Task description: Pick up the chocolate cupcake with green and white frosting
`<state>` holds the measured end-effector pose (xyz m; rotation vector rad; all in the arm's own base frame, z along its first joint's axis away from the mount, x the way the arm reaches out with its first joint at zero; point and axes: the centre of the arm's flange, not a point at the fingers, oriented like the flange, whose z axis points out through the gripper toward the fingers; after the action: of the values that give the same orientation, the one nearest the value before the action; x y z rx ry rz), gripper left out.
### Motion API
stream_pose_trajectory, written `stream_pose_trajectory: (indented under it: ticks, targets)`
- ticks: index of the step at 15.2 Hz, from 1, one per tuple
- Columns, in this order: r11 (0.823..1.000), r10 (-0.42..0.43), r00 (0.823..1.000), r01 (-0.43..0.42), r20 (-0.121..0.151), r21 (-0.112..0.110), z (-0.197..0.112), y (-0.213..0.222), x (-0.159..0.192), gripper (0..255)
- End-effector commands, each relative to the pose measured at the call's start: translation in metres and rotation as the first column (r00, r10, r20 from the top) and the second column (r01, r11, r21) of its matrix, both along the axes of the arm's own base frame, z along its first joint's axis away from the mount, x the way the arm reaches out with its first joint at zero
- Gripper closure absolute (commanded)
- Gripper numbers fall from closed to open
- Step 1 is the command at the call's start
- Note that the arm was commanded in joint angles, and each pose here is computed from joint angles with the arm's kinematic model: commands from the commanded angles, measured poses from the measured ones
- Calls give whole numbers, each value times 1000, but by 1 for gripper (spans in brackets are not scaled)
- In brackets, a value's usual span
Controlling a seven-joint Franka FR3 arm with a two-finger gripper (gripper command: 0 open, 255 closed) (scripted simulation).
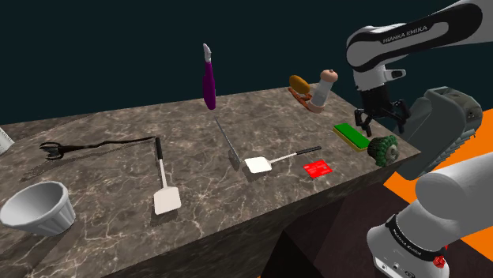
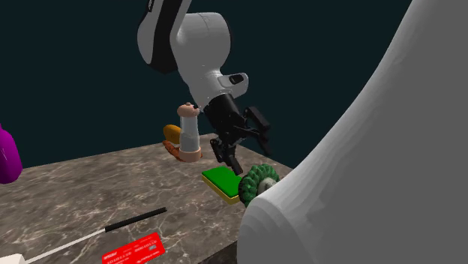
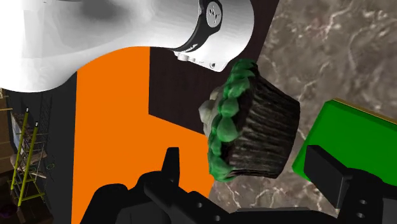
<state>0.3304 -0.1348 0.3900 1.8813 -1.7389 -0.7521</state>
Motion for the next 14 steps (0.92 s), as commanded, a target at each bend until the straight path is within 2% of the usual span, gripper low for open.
stream_pose_trajectory:
  ticks: [1,4,5,14]
  targets:
    - [1000,-1,1000,1,0,-1,-11,0,0,0]
    - [1000,-1,1000,1,0,-1,-14,0,0,0]
    - [1000,-1,1000,1,0,-1,-13,0,-1,255]
    - [1000,-1,1000,1,0,-1,-14,0,0,255]
